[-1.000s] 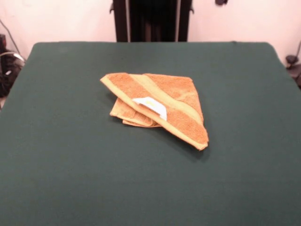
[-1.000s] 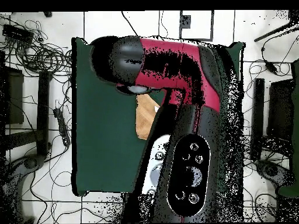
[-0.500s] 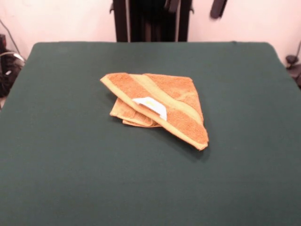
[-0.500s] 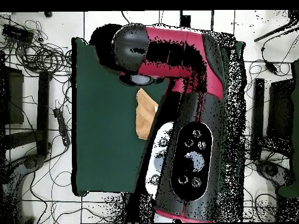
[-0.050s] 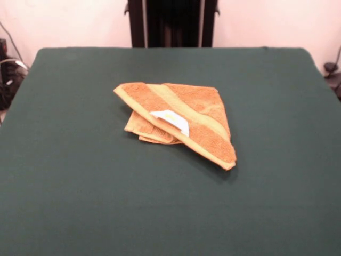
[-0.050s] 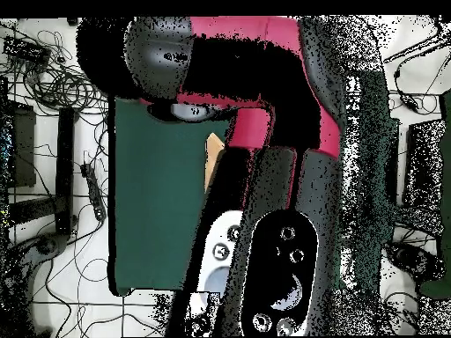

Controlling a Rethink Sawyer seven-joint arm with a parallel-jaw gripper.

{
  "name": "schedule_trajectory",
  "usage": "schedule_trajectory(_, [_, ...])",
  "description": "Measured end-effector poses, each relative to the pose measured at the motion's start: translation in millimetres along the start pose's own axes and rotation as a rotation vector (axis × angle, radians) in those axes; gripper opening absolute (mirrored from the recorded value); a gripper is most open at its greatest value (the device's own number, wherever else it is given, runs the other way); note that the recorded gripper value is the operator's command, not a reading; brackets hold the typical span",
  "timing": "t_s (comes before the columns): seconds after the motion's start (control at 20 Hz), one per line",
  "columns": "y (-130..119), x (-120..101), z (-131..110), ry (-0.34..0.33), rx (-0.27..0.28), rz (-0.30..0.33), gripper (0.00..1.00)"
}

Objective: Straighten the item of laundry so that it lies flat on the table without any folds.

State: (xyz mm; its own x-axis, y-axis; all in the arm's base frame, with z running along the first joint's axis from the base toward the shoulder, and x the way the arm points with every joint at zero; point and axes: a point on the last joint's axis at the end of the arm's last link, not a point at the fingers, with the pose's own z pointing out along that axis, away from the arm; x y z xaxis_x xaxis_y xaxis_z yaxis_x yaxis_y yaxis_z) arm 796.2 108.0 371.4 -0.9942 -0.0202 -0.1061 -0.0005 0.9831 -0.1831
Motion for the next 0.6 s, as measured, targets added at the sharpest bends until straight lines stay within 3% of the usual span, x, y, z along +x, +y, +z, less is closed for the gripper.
schedule_trajectory(0.2, [-6.4, -9.4, -5.7, -0.054, 0.007, 0.006, 1.00])
schedule_trajectory(0.6, [-15.2, -19.5, 39.3, -0.072, 0.019, 0.013, 1.00])
